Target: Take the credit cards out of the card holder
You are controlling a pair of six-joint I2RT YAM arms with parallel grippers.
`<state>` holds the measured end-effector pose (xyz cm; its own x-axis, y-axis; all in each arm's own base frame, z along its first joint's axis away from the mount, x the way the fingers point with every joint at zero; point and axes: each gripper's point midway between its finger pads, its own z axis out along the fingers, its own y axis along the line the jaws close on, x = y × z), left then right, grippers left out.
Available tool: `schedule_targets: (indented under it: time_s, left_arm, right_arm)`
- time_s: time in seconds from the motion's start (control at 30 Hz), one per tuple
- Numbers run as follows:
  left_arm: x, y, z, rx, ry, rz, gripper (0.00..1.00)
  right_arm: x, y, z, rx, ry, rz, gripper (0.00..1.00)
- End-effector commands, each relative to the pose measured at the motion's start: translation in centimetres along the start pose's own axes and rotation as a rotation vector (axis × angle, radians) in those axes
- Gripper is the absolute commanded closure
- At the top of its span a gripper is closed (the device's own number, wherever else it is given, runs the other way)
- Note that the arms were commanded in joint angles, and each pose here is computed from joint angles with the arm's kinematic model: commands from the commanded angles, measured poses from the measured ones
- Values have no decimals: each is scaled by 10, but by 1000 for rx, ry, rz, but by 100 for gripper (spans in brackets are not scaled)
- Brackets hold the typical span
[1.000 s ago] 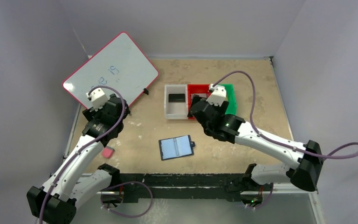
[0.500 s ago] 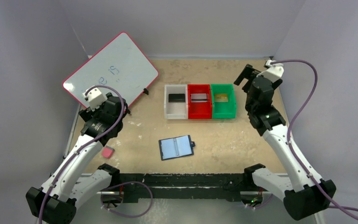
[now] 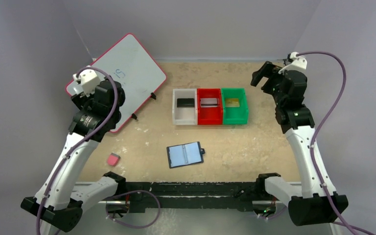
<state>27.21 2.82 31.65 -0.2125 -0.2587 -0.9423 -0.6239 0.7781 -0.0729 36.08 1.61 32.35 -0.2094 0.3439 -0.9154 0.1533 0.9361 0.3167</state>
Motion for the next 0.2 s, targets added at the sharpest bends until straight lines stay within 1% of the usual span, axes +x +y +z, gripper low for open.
schedule_targets:
  time_s: [0.0, 0.07, 0.17]
  left_arm:
    - [-36, 21, -16, -24, -76, -9, 11]
    - [-40, 22, -17, -29, -82, -21, 10]
    - [-41, 26, -16, -77, -76, -28, 9]
  right_arm:
    - [-38, 18, -29, -92, -91, -65, 1]
    - [-39, 20, -31, -108, -108, -67, 1]
    - [-33, 19, -28, -113, -96, -68, 1]
